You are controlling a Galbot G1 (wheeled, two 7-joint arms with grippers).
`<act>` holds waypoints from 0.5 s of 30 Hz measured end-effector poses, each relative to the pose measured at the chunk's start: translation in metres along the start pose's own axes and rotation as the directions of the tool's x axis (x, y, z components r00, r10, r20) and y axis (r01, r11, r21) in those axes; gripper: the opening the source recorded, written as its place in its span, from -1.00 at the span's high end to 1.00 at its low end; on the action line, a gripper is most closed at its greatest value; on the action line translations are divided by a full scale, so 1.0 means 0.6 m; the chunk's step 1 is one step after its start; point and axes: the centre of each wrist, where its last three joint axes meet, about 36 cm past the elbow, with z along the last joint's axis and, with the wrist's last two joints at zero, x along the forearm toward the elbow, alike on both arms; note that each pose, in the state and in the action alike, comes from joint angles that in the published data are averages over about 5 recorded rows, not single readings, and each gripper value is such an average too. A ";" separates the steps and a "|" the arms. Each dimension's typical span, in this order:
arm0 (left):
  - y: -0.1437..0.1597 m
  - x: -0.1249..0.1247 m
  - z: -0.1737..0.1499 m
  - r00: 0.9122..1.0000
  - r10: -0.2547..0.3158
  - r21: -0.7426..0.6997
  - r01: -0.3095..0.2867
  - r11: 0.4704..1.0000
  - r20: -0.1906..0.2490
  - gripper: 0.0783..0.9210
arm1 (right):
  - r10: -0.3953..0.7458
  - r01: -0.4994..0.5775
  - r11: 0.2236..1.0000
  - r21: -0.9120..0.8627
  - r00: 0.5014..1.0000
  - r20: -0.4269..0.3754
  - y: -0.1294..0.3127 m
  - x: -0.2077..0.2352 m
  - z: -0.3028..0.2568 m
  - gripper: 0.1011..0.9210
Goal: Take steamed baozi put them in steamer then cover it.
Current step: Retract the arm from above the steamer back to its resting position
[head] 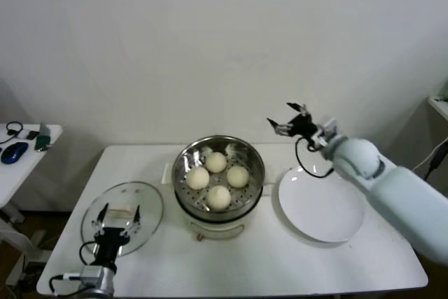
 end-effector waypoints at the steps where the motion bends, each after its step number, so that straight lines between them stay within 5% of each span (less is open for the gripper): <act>1: 0.001 -0.001 0.000 1.000 0.000 -0.008 0.000 1.000 0.003 -0.77 | 0.018 -0.018 1.000 -0.018 1.000 0.009 0.002 0.014 0.020 -0.76; 15: 0.022 0.004 0.004 0.999 -0.014 -0.193 0.022 0.981 0.044 -0.77 | 0.195 -0.185 0.960 -0.212 0.980 0.031 0.112 0.213 0.290 -0.76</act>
